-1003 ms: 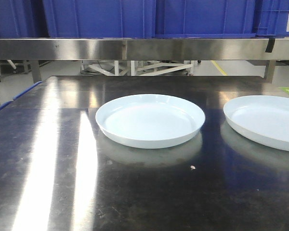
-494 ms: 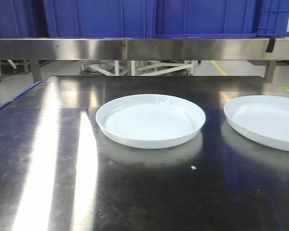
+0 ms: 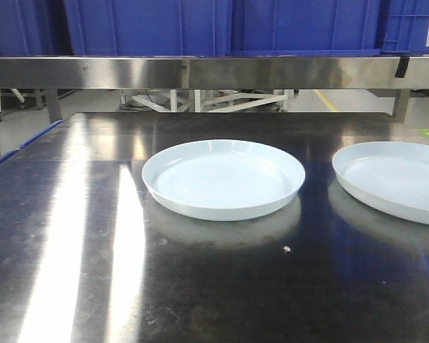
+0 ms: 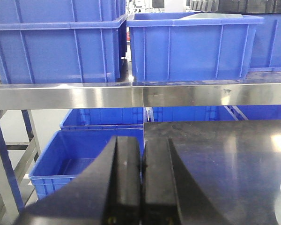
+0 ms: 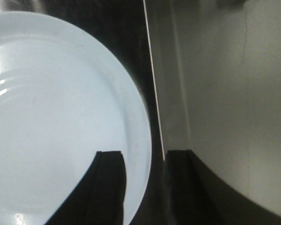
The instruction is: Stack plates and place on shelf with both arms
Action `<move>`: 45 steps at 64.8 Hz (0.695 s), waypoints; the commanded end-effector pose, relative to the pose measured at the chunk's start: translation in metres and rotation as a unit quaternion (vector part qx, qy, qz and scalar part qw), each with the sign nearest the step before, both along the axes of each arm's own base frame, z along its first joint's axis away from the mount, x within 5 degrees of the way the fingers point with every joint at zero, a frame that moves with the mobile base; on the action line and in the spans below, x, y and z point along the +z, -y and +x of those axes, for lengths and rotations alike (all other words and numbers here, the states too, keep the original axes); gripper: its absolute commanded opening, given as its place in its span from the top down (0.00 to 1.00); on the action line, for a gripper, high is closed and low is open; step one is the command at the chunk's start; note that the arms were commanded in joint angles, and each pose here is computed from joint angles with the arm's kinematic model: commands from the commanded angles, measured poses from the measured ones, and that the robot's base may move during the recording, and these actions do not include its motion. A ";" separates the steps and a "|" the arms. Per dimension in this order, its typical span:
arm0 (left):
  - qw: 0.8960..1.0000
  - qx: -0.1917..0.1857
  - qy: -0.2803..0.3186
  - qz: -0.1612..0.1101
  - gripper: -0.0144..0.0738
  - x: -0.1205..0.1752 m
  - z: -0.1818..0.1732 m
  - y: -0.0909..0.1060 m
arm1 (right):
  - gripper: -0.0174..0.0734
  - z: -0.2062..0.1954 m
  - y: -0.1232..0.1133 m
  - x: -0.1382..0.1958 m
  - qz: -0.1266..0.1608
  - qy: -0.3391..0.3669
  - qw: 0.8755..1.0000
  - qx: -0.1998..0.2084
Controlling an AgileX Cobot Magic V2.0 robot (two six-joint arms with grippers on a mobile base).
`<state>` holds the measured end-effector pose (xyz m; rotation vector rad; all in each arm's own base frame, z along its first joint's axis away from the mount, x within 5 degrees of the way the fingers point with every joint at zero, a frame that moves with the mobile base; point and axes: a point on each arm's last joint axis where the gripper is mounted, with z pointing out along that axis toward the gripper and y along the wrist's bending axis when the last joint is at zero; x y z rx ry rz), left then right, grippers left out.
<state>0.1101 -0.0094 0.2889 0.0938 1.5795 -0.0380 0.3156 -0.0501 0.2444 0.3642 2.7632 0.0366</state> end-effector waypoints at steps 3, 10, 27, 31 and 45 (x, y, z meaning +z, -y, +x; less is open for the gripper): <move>0.998 0.006 0.055 -0.008 0.74 0.019 0.000 -0.001 | 0.41 0.010 0.004 0.010 -0.009 0.038 0.999 0.005; 0.998 0.006 0.055 -0.008 0.74 0.019 0.000 -0.001 | 0.40 0.013 0.005 0.002 -0.011 0.026 0.999 0.016; 0.998 0.006 0.054 -0.008 0.74 0.019 0.000 -0.001 | 0.40 0.020 0.006 -0.011 -0.010 0.020 1.000 0.016; 0.998 0.006 0.054 -0.008 0.74 0.019 0.000 -0.001 | 0.41 0.022 0.006 -0.015 -0.009 0.016 1.000 0.016; 0.998 0.006 0.054 -0.008 0.74 0.019 0.000 -0.001 | 0.42 0.024 0.007 -0.018 -0.010 0.017 1.000 0.016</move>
